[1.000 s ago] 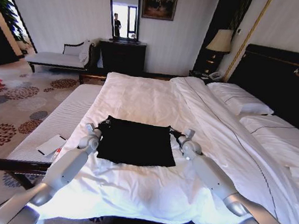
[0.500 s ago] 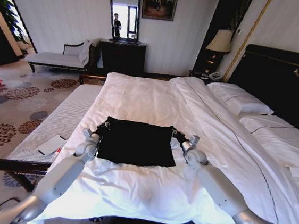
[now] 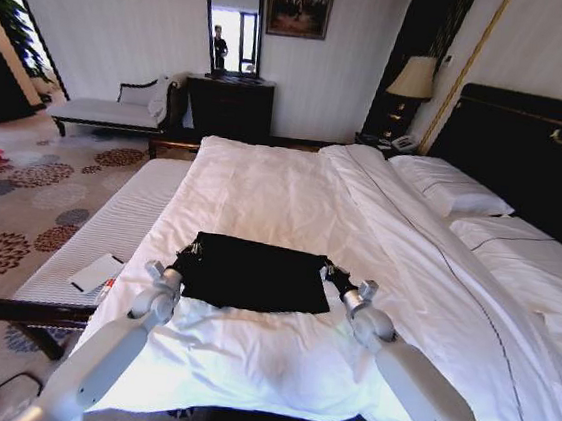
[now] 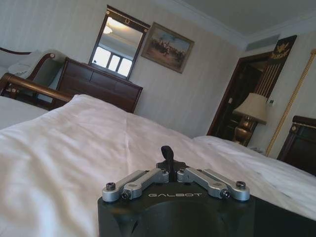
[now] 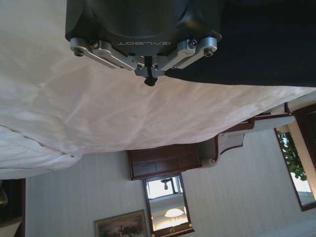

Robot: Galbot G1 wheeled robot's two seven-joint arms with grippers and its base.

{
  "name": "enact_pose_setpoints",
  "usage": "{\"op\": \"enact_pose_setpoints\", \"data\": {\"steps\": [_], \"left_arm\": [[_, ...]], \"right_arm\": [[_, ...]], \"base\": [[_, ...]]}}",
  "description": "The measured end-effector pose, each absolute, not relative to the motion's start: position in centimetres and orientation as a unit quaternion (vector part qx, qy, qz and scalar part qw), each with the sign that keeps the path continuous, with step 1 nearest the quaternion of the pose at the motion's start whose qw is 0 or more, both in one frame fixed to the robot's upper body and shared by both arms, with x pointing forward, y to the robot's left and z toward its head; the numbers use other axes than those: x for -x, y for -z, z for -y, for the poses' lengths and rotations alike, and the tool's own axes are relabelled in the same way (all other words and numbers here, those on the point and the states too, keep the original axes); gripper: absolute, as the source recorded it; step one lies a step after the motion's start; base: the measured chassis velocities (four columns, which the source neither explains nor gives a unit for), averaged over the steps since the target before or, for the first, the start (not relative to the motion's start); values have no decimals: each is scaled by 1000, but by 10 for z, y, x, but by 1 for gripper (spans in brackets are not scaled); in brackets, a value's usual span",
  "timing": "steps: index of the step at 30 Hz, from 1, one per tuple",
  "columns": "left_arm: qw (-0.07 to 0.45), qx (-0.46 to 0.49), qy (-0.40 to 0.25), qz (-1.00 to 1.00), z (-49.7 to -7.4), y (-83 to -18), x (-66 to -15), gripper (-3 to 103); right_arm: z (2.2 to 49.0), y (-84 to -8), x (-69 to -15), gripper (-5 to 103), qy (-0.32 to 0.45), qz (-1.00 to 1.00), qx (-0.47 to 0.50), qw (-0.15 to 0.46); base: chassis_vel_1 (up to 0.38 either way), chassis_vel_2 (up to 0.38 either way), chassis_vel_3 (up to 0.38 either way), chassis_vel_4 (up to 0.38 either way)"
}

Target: Fold the clothes on the bed.

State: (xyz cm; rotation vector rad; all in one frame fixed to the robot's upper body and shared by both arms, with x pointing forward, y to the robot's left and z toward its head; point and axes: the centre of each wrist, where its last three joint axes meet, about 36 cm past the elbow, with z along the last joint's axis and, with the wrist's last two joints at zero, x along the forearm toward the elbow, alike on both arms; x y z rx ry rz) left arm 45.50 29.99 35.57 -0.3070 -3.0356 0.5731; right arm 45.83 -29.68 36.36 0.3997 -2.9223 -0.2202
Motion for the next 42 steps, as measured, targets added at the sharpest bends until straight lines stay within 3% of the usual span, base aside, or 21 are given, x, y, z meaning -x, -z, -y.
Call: {"op": "enact_pose_setpoints", "data": {"steps": [5,17,28,33,34,35,37,41,42], "left_arm": [[18,97,-184,978,-306,-359,-437,2],[28,88,-175,980,-321,-354,-392,2],[50,86,-157,983,-318,-331,-367,2],[50,82,-144,985,-320,-330,-367,-1],[49,81,-141,985,-321,-331,-368,2],[46,80,-137,986,-322,-334,-369,7],[43,80,-135,987,-323,-337,-369,7],[14,78,-105,991,-331,-356,-364,28],[14,78,-105,991,-331,-356,-364,28]], "right_arm": [[293,-370,-438,0,68,983,-145,89],[284,-356,-381,3,45,979,-168,110],[283,-334,-371,8,38,978,-162,128],[284,-333,-360,22,33,977,-160,134],[285,-334,-356,22,30,977,-160,135],[285,-335,-350,33,28,977,-159,136],[286,-337,-347,33,28,978,-157,136],[297,-360,-336,54,23,984,-136,115],[297,-360,-336,54,23,984,-136,115]], "base": [[0,0,0,0],[0,0,0,0],[0,0,0,0],[0,0,0,0],[0,0,0,0],[0,0,0,0],[0,0,0,0],[0,0,0,0],[0,0,0,0]]}}
